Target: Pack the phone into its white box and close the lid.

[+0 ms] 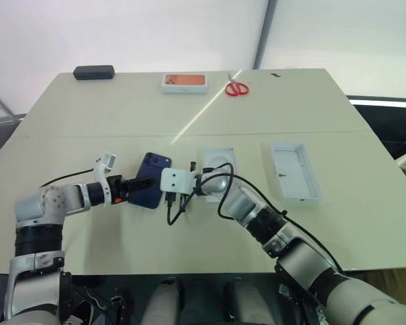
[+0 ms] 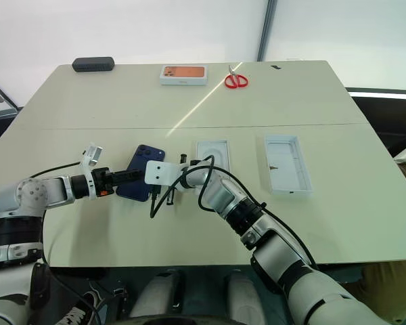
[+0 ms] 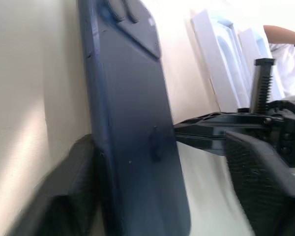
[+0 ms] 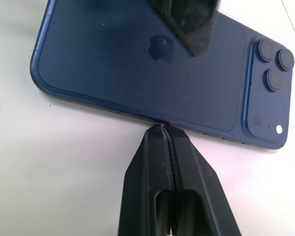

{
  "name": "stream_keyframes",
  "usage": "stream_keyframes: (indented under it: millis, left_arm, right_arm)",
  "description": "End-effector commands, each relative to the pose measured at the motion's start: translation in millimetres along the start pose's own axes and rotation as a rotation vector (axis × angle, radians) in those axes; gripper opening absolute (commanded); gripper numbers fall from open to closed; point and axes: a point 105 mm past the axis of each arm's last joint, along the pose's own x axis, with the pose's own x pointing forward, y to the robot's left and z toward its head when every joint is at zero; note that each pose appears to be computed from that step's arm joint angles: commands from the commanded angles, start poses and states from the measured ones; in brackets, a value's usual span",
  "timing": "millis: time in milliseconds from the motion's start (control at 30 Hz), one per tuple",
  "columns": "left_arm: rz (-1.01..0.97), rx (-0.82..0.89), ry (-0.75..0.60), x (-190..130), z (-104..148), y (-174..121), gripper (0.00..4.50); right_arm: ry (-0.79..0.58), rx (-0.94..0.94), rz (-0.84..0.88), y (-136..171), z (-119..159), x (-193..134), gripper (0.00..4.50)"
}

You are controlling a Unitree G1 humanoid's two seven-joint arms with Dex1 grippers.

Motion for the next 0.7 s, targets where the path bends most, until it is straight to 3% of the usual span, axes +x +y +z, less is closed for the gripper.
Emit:
stream_keyframes:
  millis: [33,67,367,500,700]
  left_arm:
    - [-0.013,-0.095,0.079,10.7,-27.3,4.1,1.74]
    - [-0.007,-0.097,0.079,10.3,-27.9,5.5,1.24]
    - [0.001,-0.115,0.083,11.4,-33.4,9.3,1.24]
    - [-0.002,-0.127,0.080,12.0,-35.4,9.3,0.04]
    - [-0.012,-0.109,0.004,9.0,-26.0,11.5,0.00]
  right_arm:
    - [-0.017,-0.022,-0.023,-5.5,6.1,-2.5,0.00]
    - [-0.016,-0.022,-0.022,-5.1,5.8,-2.6,0.00]
    - [-0.013,-0.018,-0.024,-5.6,4.1,-3.4,0.00]
    - [-0.011,-0.014,-0.026,-5.6,2.7,-4.0,0.00]
    - [-0.072,0.029,-0.038,-8.2,9.3,-9.2,0.00]
